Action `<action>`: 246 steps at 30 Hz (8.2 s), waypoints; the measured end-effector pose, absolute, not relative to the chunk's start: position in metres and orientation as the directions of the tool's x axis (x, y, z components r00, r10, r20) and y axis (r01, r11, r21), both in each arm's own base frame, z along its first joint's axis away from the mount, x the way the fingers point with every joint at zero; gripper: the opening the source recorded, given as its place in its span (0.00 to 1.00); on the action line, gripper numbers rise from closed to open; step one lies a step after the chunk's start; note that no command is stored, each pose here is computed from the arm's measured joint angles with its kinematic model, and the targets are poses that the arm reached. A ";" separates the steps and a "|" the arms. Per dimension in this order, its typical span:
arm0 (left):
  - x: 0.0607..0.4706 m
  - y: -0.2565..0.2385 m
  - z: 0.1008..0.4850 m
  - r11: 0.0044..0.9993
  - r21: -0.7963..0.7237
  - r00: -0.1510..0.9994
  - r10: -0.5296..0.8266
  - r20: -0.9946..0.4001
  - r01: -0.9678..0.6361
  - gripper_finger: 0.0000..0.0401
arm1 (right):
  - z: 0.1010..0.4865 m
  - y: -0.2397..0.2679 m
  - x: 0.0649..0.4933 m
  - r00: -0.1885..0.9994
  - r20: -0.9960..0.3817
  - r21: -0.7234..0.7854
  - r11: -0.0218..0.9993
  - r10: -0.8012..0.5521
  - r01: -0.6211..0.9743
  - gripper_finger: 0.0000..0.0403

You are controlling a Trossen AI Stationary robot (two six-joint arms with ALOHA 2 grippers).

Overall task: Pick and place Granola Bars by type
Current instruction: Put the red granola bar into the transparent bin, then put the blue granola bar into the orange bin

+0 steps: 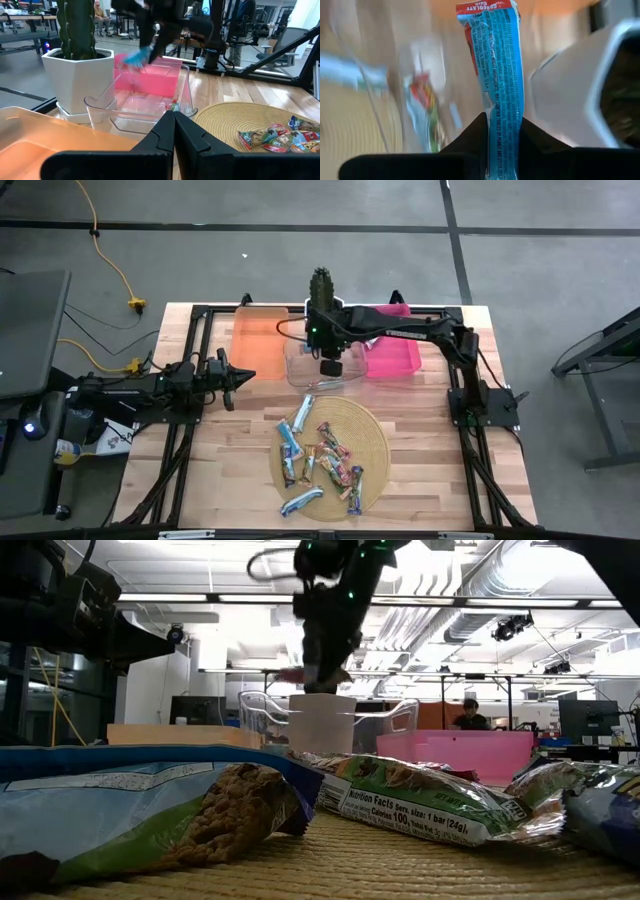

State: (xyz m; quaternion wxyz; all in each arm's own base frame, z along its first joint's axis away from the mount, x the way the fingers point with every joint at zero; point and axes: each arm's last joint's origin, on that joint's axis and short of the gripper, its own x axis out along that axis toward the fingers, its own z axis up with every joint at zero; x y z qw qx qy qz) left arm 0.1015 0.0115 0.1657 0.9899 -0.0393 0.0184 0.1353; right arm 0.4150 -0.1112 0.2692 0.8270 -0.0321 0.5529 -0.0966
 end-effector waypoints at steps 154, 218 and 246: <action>0.101 0.012 0.166 0.960 -0.073 0.963 0.266 -0.047 -0.269 0.00 | 0.162 0.230 0.347 0.173 -0.972 0.211 0.263 0.159 0.941 0.56; 0.101 0.012 0.166 0.960 -0.073 0.963 0.266 -0.047 -0.269 0.00 | 0.240 0.210 0.340 0.474 -0.878 0.459 0.384 0.062 0.801 0.10; 0.101 0.012 0.166 0.960 -0.073 0.963 0.266 -0.047 -0.269 0.00 | 0.319 0.032 0.427 0.936 -0.350 0.568 0.801 0.030 0.187 0.08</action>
